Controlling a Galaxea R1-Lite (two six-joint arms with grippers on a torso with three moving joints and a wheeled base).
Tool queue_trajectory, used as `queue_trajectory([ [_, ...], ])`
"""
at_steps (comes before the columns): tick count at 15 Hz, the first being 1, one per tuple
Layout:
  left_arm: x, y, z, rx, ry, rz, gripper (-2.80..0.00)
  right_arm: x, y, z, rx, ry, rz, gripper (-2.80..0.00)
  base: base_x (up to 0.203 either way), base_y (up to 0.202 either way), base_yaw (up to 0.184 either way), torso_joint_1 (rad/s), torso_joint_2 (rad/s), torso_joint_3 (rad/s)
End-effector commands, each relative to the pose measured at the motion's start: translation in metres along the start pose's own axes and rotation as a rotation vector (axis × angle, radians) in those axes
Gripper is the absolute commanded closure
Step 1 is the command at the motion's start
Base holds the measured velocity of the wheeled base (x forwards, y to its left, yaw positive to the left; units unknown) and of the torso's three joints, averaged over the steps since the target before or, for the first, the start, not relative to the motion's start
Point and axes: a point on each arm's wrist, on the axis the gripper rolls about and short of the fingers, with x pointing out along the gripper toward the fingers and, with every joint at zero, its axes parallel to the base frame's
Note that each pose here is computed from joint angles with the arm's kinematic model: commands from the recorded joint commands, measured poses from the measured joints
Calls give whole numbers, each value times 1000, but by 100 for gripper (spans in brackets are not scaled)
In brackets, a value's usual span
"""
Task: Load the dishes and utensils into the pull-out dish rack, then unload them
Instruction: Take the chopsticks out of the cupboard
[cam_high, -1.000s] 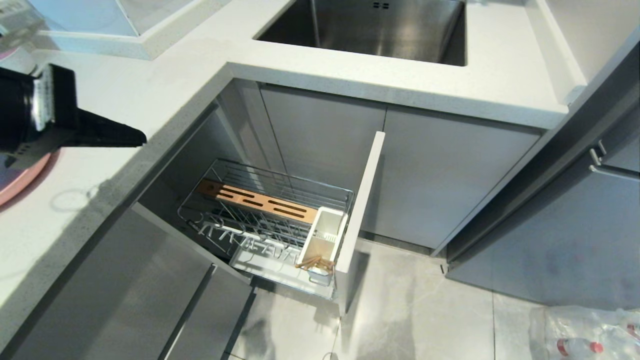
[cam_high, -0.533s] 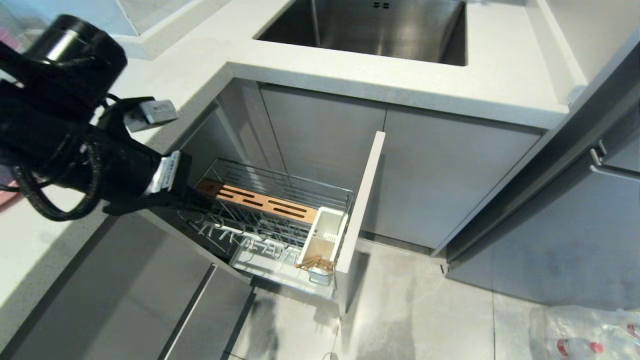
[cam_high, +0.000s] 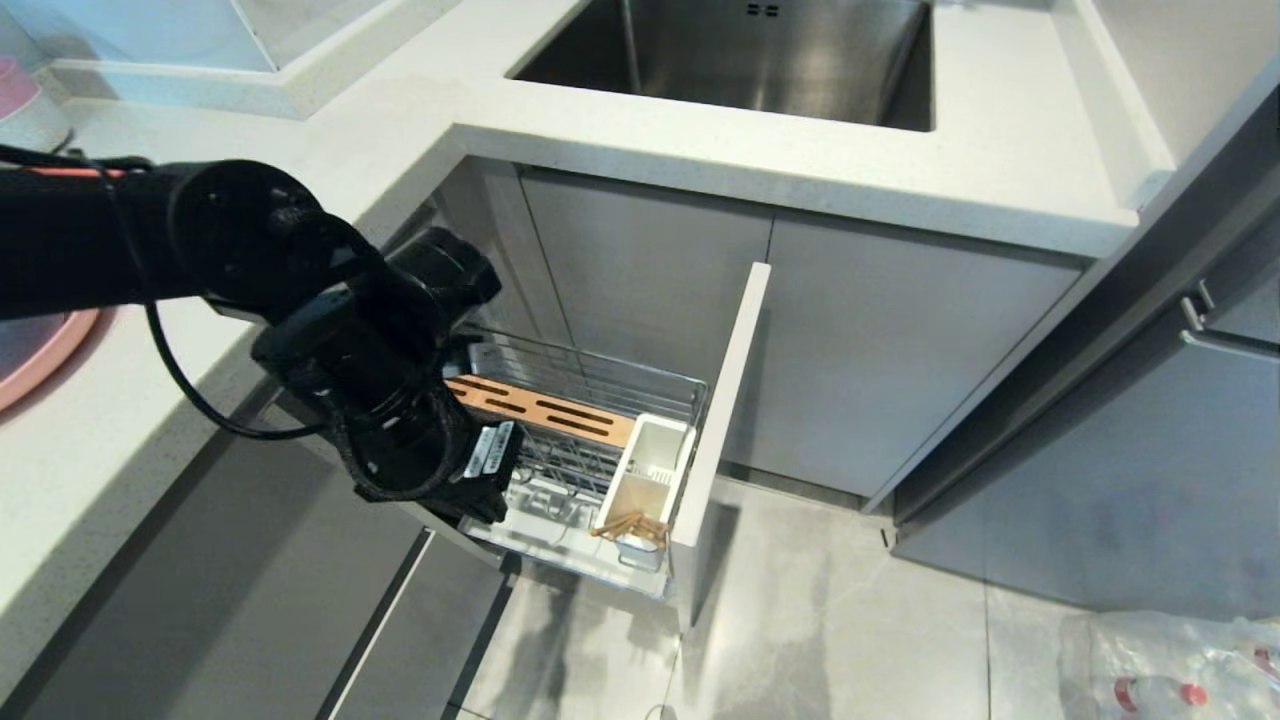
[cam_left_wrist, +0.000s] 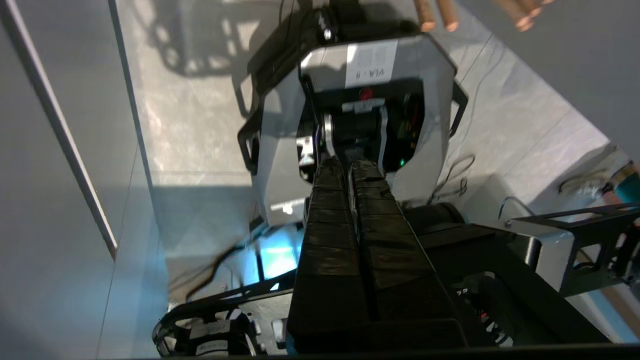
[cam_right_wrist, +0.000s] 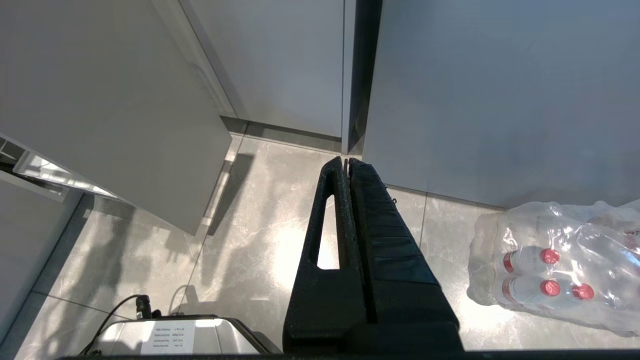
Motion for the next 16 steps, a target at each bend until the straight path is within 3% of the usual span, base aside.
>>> queue_trajectory([
  [1, 22, -5, 5, 4, 63, 15, 0, 0, 0, 0, 0, 0, 0, 0, 0, 0, 0, 0, 0, 0],
  [7, 47, -19, 13, -74, 107, 18, 0, 0, 0, 0, 0, 1, 0, 0, 0, 0, 0, 0, 0, 0],
  [8, 52, -21, 14, -73, 118, 15, -280, 0, 0, 0, 1, 1, 0, 0, 0, 0, 0, 0, 0, 0],
  [12, 77, -27, 24, -105, 172, -18, -280, 0, 0, 0, 0, 0, 0, 0, 0, 0, 0, 0, 0, 0],
  [16, 99, -31, 41, -72, 173, -22, -280, 0, 0, 0, 0, 0, 0, 0, 0, 0, 0, 0, 0, 0],
])
